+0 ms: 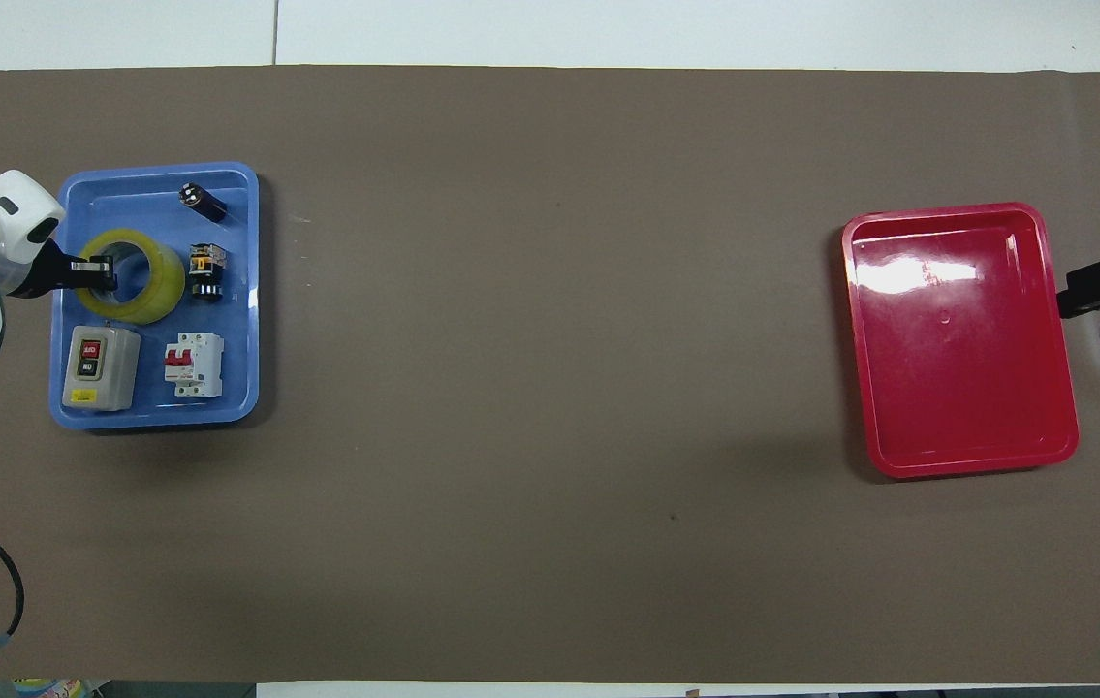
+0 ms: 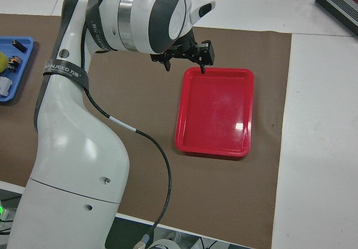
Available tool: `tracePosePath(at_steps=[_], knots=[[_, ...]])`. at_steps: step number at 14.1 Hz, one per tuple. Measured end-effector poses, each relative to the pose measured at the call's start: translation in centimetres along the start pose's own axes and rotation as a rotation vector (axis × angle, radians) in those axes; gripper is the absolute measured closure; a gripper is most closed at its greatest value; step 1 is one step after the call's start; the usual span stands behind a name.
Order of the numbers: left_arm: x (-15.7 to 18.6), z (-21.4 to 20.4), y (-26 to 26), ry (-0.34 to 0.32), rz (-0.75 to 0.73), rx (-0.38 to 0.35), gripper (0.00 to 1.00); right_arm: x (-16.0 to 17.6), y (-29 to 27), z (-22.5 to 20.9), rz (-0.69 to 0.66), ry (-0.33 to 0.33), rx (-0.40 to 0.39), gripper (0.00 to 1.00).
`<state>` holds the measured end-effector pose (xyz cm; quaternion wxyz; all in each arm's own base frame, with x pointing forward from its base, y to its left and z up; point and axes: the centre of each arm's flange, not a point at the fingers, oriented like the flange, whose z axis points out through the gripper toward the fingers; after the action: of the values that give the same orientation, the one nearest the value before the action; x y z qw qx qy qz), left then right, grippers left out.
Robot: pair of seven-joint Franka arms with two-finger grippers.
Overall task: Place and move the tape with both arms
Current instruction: 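Grasp the yellow tape roll with the left gripper, then carry the tape roll out of the blue tray to the table center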
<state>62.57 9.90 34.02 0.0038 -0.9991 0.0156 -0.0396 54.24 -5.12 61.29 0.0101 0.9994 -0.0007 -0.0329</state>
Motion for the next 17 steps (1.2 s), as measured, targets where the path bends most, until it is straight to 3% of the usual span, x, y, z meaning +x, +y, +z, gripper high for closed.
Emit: tracePosePath(at_steps=[3,5,9,13,17], knots=[[-1.4,-5.6,0.9,-0.039,-0.018,-0.010,0.78,0.0,0.0,0.0,0.000,0.000,0.000,0.00],[-1.8,-7.4,4.6,-0.052,-0.074,-0.014,0.78,0.0,0.0,0.0,0.000,0.000,0.000,0.00],[-2.8,-5.2,18.9,-0.036,-0.122,-0.023,0.78,0.0,0.0,0.0,0.000,0.000,0.000,0.00],[-6.7,-3.3,33.8,-0.013,-0.162,-0.030,0.78,0.0,0.0,0.0,0.000,0.000,0.000,0.00],[-11.8,-1.9,44.8,0.000,-0.175,-0.004,0.78,0.0,0.0,0.0,0.000,0.000,0.000,0.00]])
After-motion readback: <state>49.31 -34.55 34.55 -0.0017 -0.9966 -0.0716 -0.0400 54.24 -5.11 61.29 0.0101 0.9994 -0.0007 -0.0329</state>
